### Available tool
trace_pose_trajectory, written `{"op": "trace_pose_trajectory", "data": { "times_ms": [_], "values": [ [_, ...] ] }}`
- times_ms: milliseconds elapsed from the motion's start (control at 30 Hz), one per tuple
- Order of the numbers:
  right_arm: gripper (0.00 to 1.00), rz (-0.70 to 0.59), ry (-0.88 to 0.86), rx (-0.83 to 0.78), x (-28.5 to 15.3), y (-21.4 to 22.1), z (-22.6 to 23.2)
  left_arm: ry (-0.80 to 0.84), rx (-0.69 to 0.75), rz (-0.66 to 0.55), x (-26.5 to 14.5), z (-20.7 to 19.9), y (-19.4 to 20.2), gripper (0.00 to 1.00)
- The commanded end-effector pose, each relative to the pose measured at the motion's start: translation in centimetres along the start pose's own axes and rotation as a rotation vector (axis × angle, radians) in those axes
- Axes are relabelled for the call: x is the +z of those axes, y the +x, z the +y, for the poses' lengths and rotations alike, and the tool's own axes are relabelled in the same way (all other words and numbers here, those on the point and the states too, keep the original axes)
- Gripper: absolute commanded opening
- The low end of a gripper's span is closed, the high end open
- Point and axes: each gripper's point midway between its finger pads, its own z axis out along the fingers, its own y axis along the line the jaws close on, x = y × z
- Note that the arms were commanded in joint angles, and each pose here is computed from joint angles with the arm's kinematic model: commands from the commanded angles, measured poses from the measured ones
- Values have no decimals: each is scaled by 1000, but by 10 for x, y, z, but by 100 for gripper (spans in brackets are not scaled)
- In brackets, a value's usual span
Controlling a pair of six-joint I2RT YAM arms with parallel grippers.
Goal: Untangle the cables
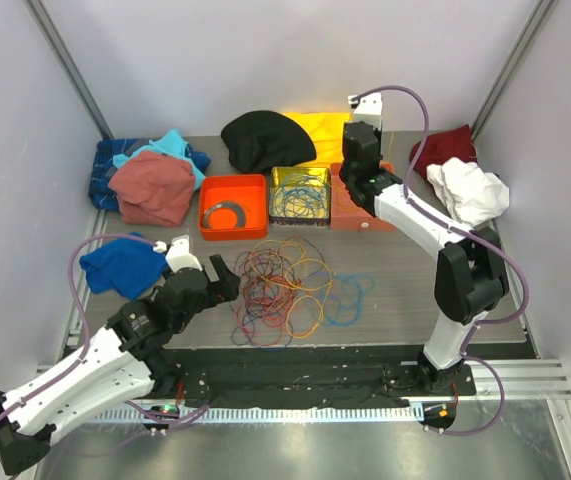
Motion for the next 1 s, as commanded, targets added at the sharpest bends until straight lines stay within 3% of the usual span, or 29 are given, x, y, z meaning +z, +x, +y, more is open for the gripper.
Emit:
{"op": "trace_pose_trajectory", "data": {
  "times_ms": [0, 100, 433, 533, 967],
  "values": [
    [1, -60, -8, 130, -15, -32, -14, 25, -29, -18, 1, -7, -4, 94],
    [1, -57, -27, 157, -24, -32, -18, 29, -31, -17, 2, -9, -3, 94],
    [1, 68, 21, 71, -28, 32, -25, 40, -15, 6, 6, -13, 1, 94],
    [1, 43, 6, 109, -36, 26, -30, 39, -14, 5, 6, -12, 1, 94],
    [1, -111, -33, 259, -70, -73, -62, 48, -7, 15, 11, -19, 3, 94]
  ]
}}
